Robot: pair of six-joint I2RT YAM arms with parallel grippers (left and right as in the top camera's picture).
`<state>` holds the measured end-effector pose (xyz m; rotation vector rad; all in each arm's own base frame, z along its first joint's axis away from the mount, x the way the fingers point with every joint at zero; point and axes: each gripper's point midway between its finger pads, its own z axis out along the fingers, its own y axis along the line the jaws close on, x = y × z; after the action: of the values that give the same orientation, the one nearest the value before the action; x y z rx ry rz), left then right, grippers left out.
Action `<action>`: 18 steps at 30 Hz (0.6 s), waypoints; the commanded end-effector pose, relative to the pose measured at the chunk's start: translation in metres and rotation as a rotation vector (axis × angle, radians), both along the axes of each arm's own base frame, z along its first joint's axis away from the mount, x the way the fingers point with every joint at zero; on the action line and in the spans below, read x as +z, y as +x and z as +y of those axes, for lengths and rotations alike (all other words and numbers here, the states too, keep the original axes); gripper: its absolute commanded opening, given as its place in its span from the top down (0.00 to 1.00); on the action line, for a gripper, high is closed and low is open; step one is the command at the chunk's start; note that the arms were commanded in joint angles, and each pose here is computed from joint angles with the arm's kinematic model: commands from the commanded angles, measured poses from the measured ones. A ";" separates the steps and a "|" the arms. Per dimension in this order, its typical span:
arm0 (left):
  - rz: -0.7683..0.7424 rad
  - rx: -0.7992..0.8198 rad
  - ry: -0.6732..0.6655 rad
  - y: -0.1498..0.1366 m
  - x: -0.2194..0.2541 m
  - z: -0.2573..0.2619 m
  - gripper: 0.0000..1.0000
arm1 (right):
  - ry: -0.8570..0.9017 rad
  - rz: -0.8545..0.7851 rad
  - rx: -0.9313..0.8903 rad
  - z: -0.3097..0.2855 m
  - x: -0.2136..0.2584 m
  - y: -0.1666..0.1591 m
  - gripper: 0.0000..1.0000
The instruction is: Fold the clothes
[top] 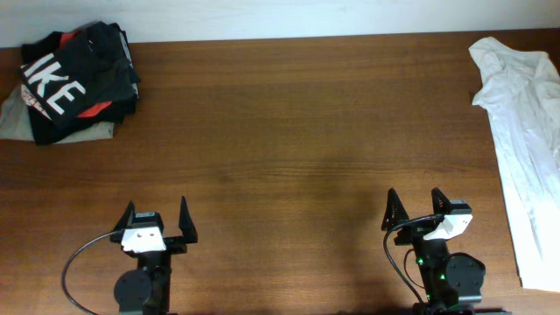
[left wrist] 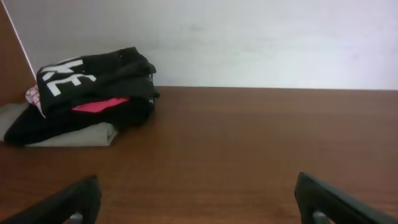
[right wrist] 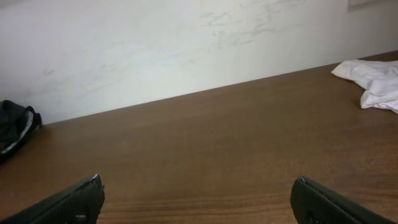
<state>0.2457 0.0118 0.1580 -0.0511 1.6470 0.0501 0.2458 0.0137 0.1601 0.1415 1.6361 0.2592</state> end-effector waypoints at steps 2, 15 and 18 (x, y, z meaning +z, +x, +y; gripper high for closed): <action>0.002 -0.024 0.052 0.000 -0.001 -0.004 0.01 | -0.007 0.004 -0.002 0.000 -0.002 0.000 0.01; 0.007 -0.051 0.109 0.000 -0.002 -0.008 0.01 | -0.007 0.004 -0.002 0.000 -0.002 0.000 0.01; 0.007 -0.051 0.109 0.000 -0.002 -0.008 0.01 | -0.007 0.004 -0.002 0.000 -0.002 0.000 0.01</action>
<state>0.2459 0.0087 0.1579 0.0390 1.6486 0.1055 0.2458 0.0138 0.1601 0.1418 1.6361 0.2600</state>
